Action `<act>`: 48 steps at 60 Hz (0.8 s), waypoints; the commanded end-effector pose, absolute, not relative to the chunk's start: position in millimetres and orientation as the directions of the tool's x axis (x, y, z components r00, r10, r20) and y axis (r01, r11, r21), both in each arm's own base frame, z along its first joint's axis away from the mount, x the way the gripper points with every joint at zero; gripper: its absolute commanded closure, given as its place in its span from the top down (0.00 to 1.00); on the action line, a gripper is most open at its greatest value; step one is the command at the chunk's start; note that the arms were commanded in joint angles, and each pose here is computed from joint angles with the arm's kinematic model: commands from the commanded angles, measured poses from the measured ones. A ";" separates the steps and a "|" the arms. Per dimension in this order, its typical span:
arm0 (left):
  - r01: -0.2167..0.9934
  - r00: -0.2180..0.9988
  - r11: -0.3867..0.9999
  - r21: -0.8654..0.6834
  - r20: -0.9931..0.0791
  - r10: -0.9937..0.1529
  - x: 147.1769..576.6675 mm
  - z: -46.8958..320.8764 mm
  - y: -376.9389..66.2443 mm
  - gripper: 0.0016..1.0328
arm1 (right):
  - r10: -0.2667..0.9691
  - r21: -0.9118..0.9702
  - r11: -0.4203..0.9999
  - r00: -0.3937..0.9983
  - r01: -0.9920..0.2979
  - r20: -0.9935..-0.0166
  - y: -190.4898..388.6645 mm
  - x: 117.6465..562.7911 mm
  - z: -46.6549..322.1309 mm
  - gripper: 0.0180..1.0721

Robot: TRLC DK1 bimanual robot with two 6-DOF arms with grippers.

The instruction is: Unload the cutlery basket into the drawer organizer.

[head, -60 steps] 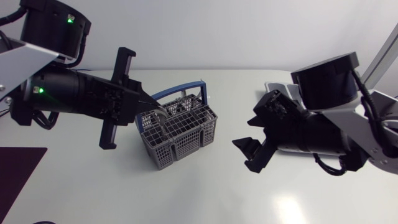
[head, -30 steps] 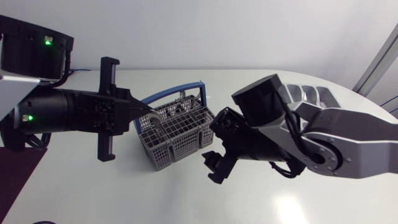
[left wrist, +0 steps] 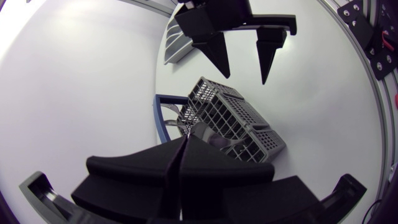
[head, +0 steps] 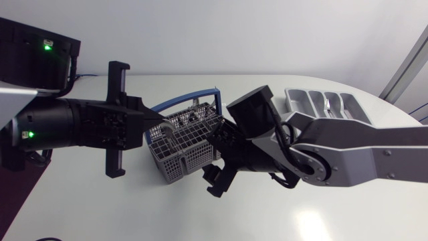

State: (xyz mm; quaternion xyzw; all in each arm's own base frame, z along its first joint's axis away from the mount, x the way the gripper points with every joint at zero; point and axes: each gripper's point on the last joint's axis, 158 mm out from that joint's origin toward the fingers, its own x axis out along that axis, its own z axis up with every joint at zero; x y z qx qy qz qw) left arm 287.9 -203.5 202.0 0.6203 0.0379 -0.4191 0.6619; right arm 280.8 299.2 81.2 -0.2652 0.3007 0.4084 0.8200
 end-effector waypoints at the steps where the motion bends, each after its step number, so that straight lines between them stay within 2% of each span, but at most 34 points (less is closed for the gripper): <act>1: 0.545 0.685 -0.074 0.835 -0.494 -0.536 290.8 237.8 -208.4 0.11 | 0.529 -0.184 0.518 0.482 -0.835 -0.699 310.9 281.0 85.7 0.83; 48: 0.471 0.716 -0.060 0.880 -0.421 -0.557 283.4 276.3 -209.6 0.11 | 0.530 -0.184 0.510 0.476 -0.840 -0.702 316.9 281.6 83.3 0.83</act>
